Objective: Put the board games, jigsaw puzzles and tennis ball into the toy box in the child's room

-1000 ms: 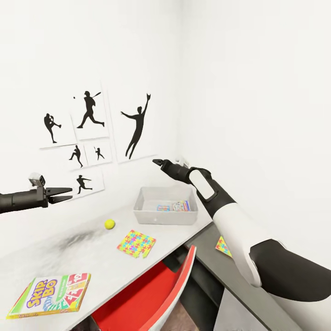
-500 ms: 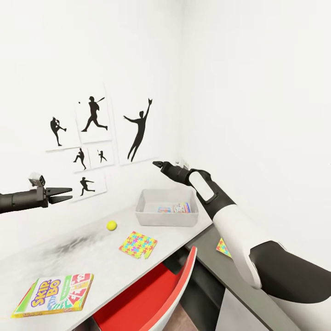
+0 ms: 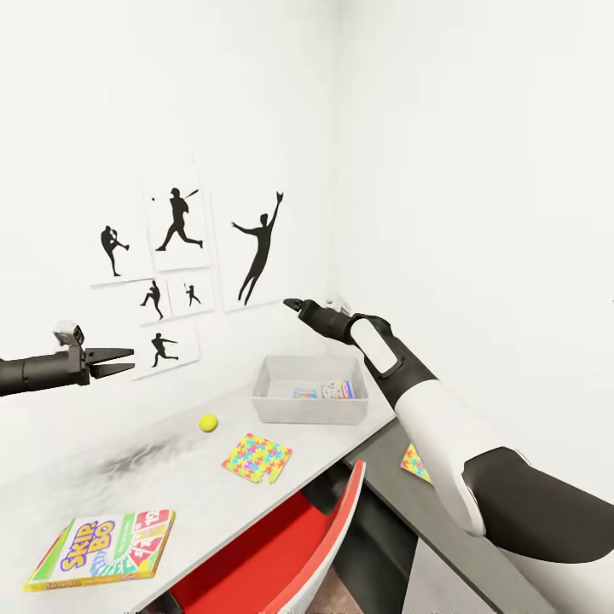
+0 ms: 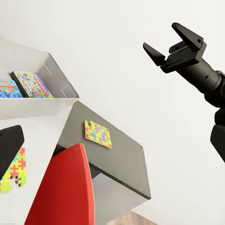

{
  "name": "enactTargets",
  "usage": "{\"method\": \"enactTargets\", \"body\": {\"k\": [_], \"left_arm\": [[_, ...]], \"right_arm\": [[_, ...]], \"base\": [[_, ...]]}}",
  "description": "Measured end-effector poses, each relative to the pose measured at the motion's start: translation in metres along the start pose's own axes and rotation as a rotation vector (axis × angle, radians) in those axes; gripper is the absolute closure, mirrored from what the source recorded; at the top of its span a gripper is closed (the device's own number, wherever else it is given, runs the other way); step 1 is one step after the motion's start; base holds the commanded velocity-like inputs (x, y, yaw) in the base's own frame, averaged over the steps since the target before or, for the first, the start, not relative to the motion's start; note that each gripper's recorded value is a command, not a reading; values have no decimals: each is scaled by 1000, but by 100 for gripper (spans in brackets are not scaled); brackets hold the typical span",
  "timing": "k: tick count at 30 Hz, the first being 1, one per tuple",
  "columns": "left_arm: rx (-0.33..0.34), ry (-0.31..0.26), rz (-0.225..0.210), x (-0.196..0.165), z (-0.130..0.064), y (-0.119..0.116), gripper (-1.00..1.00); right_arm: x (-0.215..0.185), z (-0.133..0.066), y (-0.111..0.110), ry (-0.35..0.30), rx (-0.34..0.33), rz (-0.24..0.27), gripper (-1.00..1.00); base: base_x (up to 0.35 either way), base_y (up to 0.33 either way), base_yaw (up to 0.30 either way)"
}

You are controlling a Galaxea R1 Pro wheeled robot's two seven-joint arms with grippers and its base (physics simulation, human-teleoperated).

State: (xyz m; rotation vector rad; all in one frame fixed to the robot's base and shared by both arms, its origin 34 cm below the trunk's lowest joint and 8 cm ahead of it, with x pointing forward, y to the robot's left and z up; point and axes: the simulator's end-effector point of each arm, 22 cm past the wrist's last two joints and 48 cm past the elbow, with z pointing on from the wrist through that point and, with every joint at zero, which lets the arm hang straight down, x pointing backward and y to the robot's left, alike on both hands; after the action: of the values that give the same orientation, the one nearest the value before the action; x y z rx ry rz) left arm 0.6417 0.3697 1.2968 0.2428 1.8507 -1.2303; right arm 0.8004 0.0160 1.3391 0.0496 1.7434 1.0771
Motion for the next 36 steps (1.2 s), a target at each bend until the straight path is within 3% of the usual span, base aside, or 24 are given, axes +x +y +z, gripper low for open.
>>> {"method": "enactTargets", "body": {"k": [7, 17, 36], "left_arm": [[3, -7, 9, -3, -3, -6, -100], [7, -15, 24, -6, -8, -14, -100], [15, -27, 49, -10, -14, -30, -100]], "right_arm": [[-2, -4, 8, 0, -11, -2, -100], [28, -10, -11, 27, 11, 35, -100], [32, -20, -4, 26, 11, 33, -100]], "base": [[-46, 17, 0], [-2, 1, 0], [0, 0, 0]]}}
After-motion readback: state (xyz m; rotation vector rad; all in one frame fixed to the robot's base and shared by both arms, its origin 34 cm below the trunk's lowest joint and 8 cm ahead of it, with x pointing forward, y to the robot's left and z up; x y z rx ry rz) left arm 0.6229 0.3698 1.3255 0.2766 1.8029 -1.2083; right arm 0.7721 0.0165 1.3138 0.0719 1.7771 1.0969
